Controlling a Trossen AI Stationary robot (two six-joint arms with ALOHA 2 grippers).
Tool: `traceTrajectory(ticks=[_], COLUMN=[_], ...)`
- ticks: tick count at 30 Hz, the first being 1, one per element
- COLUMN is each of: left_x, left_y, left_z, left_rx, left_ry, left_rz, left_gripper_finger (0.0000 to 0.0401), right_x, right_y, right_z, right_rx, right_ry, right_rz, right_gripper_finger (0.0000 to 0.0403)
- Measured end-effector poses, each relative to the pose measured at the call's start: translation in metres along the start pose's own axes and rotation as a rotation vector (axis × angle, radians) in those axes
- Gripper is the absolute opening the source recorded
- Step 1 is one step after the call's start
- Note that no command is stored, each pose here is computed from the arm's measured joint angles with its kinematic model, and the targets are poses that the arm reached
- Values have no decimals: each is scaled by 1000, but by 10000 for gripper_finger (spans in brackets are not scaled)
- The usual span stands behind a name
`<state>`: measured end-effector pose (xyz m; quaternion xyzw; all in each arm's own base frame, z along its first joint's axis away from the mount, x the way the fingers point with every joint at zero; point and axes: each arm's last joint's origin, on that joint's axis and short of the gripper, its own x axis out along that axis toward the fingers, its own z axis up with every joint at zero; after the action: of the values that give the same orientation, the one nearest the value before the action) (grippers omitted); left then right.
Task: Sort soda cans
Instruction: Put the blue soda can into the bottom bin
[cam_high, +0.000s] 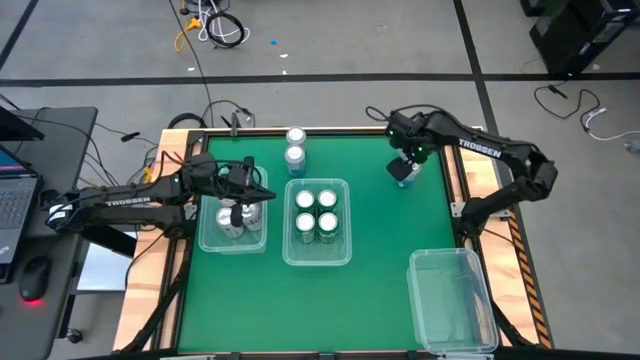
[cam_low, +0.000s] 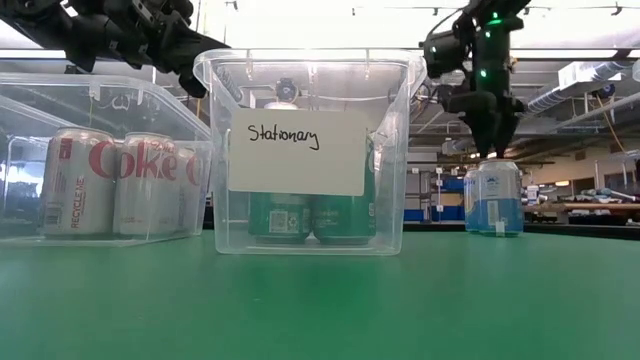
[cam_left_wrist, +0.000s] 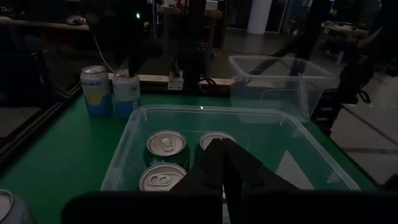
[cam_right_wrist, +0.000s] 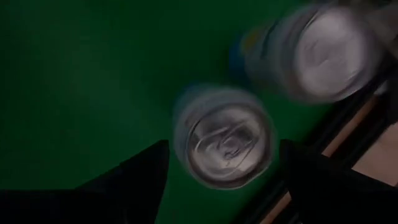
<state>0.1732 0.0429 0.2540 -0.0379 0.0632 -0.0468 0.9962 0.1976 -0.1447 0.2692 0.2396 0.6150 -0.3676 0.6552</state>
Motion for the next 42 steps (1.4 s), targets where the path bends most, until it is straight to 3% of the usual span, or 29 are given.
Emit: traceTrajectory(ticks=[9,18,28,36,42], left_x=[0,0,0,0,0], left_y=[0,0,0,0,0], left_z=[-1,-1,-1,-1,-1], left_rx=[19,19,18,13,13], left_ry=[12,12,12,12,12], left_rz=[1,1,0,1,0], left_gripper_finger=[0,0,0,0,1], right_x=[32,30,-7,9,21], right_y=[2,4,17,15,11], right_z=[-6,-7,-14,-13,-15], right_rx=[-6,-14,-20,-3,10], right_ry=[-46,-52,-75,-86,-98], right_rz=[-45,-24,100,126,83], right_gripper_finger=[296,283,283,282,286])
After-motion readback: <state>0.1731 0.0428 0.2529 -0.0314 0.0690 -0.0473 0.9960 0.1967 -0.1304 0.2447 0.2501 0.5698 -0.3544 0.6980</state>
